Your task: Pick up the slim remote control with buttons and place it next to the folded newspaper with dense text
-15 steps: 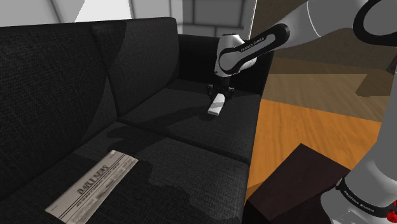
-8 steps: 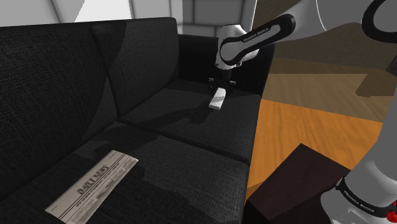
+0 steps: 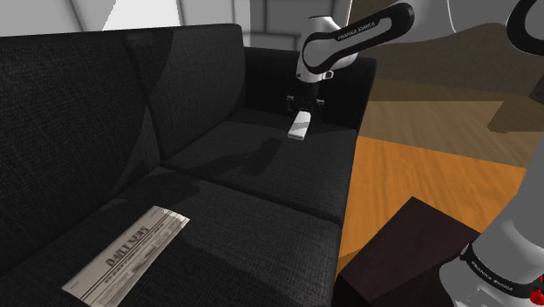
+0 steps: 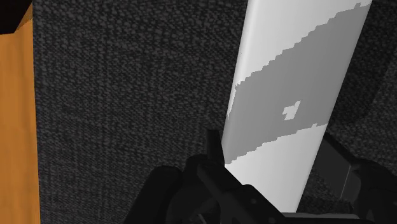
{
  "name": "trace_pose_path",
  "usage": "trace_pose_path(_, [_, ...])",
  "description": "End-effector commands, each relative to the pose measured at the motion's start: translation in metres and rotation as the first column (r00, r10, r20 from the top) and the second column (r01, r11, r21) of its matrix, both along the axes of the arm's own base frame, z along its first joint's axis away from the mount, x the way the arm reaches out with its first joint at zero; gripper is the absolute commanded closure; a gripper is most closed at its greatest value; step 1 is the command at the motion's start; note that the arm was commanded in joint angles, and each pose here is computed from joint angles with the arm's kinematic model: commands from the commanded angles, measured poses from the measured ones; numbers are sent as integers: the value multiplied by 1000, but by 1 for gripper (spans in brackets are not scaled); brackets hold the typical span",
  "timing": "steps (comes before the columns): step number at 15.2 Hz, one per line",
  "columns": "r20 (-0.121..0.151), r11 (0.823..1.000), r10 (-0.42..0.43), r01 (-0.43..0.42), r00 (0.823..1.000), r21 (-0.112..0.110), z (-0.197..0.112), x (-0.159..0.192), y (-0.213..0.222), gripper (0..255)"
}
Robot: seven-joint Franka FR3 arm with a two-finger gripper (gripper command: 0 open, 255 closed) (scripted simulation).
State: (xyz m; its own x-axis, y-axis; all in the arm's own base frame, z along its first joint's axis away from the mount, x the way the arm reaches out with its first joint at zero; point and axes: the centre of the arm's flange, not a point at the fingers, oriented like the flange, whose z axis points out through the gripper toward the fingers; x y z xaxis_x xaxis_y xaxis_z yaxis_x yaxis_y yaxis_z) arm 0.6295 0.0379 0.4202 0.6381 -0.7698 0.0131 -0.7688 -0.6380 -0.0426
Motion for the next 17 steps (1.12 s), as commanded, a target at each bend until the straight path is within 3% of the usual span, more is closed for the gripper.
trace_pose_path(1, [0,1000,0,0,1000,0,6,0,0,255])
trace_pose_path(17, [0,1000,0,0,1000,0,12,-61,202,255])
